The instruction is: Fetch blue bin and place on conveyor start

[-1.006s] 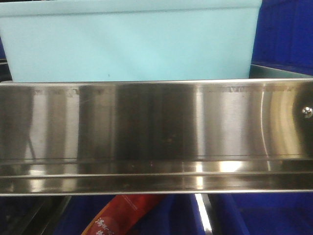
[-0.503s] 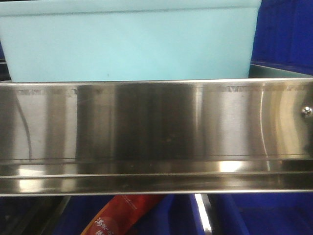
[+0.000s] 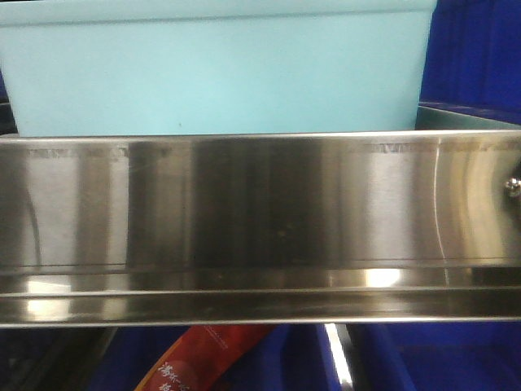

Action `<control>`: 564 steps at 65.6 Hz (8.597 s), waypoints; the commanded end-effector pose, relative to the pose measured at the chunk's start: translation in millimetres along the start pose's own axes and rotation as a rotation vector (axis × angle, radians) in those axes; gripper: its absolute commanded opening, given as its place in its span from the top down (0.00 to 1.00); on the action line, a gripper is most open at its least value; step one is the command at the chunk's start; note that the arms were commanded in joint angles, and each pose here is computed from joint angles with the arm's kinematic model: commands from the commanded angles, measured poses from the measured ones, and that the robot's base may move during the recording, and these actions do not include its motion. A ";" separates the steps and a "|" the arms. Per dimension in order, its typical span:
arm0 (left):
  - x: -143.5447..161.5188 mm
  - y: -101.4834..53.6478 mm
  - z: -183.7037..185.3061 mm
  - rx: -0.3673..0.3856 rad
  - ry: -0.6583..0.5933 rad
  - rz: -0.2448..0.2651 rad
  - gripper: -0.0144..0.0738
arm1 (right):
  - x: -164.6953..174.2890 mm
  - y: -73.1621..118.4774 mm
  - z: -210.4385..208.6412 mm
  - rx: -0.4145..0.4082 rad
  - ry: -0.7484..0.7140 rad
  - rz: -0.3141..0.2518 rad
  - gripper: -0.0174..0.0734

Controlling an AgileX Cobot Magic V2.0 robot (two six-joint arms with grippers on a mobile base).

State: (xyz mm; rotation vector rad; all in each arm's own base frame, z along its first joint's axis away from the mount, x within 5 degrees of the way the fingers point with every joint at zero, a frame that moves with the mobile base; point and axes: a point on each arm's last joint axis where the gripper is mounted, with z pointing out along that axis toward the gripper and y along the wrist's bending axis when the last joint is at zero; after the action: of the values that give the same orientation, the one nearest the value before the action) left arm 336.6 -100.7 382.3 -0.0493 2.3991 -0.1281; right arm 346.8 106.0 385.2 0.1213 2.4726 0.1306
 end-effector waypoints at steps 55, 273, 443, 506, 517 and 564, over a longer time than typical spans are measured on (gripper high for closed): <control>-9.8 27.4 25.4 -0.101 0.097 -0.039 0.56 | 5.6 13.0 47.8 0.021 0.087 -0.037 0.56; 11.5 10.8 68.6 -0.113 0.218 0.015 0.61 | 8.9 11.2 66.9 0.044 0.181 -0.034 0.56; 1.9 1.2 -86.9 -0.054 -0.130 -0.052 0.96 | 3.4 36.0 -90.2 -0.003 -0.266 -0.140 0.98; 0.3 0.9 -87.1 -0.050 -0.147 -0.049 0.96 | -0.6 39.4 -91.5 -0.037 -0.314 -0.144 0.98; 0.3 0.9 -87.1 -0.050 -0.147 -0.049 0.96 | 1.4 37.9 -90.8 -0.022 -0.290 -0.141 0.98; 0.3 0.9 -87.1 -0.050 -0.147 -0.049 0.96 | 13.5 42.5 -88.5 -0.086 -0.155 -0.088 0.98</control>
State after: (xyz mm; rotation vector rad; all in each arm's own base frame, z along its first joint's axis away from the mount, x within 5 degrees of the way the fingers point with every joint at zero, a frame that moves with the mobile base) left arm 279.8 -89.4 437.7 -0.1590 2.3087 -0.0370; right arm 286.9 141.1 445.1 0.0052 2.3471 0.1209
